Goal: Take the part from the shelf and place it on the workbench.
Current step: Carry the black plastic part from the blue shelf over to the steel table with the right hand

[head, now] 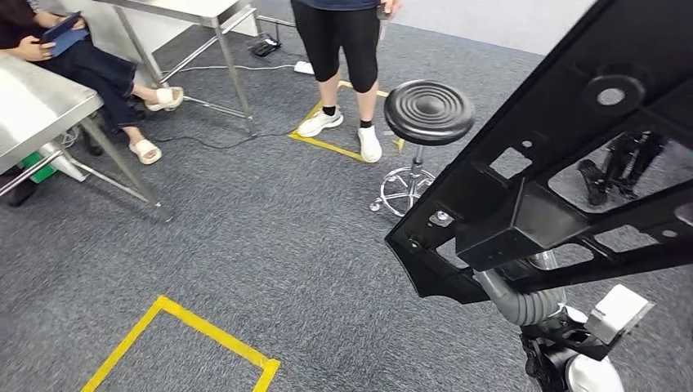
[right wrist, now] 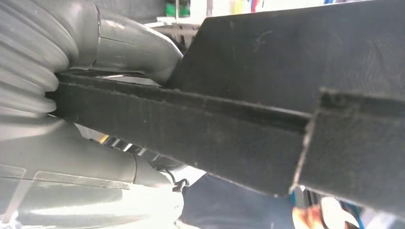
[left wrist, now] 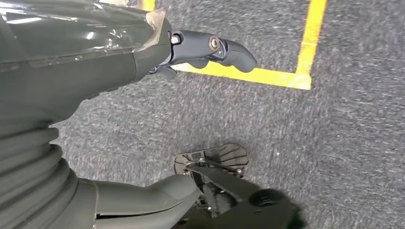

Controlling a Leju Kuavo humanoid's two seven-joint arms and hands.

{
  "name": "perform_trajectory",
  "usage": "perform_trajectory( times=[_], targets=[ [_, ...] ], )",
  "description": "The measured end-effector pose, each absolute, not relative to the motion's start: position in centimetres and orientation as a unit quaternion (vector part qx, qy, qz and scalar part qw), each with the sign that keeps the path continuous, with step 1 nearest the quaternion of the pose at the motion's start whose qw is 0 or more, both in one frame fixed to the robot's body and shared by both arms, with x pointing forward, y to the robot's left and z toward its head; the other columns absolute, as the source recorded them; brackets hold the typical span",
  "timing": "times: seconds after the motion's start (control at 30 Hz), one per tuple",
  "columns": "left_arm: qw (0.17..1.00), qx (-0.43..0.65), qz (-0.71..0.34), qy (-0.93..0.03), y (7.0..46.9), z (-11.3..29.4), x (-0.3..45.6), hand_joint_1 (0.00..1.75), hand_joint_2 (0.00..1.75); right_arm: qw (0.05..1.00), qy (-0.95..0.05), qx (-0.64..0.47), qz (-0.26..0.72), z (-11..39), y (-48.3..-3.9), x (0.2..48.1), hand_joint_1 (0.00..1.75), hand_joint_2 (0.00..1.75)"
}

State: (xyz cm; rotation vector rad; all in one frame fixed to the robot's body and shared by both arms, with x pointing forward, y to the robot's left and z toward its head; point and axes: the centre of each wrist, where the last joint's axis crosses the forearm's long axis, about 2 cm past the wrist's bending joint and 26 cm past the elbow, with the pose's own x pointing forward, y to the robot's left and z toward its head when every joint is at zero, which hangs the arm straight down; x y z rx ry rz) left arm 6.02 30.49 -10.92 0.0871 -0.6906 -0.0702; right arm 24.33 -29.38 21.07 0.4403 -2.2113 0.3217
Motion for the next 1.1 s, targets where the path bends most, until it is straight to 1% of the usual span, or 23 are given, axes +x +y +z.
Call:
perform_trajectory(
  times=[1.1],
  targets=[
    [0.941,0.041,-0.024,-0.335,30.58,-10.98,5.62,0.0,1.75,0.425,-0.885,0.145,0.124,20.83,-30.1,25.21,1.75,1.75]
  ],
)
